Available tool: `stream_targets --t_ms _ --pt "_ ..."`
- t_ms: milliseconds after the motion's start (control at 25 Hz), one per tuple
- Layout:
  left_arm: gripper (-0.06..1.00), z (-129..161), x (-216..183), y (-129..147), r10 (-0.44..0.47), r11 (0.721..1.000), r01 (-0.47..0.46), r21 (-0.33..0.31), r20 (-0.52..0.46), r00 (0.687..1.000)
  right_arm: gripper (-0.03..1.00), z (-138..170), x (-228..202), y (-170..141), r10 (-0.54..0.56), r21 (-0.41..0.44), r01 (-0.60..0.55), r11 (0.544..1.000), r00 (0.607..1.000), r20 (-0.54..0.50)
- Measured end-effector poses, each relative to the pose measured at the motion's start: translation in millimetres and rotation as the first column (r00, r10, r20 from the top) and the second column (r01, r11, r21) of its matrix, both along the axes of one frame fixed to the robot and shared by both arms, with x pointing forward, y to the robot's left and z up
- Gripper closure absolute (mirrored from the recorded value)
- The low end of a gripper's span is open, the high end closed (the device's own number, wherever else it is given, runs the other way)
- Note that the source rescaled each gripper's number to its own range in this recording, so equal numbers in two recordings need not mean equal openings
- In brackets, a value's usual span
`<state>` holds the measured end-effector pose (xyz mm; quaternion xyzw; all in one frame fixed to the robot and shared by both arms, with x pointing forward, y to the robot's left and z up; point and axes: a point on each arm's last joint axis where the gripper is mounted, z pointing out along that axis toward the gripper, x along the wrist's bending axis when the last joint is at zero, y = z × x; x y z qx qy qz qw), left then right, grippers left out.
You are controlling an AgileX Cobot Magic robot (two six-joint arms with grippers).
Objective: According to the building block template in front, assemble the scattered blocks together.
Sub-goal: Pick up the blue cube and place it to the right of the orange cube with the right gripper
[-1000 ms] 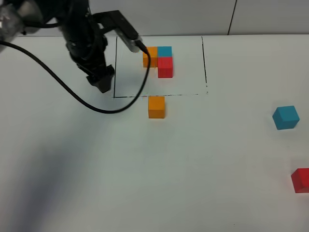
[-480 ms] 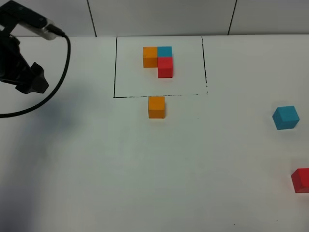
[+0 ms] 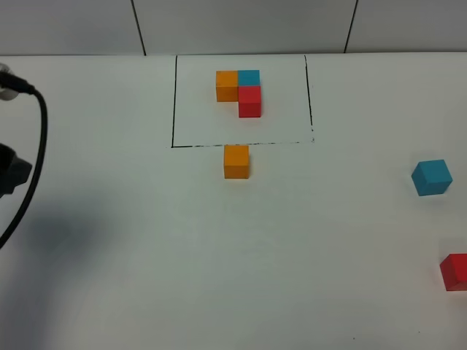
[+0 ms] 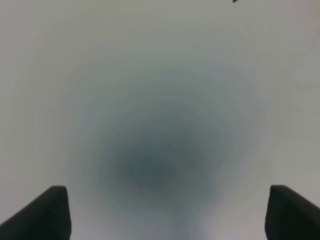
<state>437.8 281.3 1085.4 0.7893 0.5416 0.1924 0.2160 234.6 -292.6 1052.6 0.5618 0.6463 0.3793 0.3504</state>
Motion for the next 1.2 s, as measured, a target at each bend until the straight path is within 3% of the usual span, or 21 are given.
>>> stream_targets --t_ms 360,680,1200 --pt "0.12 1 -76 7 0.093 0.995 -0.089 -0.038 0.123 0.988 0.24 0 0 0 0.000 0.000 0.000 1.000 1.000 0.000" --pt "0.15 -6 -131 10 0.138 0.989 -0.127 -0.081 0.142 0.980 0.24 0 0 0 0.000 0.000 0.000 1.000 1.000 0.000" --pt "0.15 -37 -180 14 0.146 0.987 -0.129 -0.100 0.192 0.970 0.24 0 0 0 0.000 0.000 0.000 1.000 1.000 0.000"
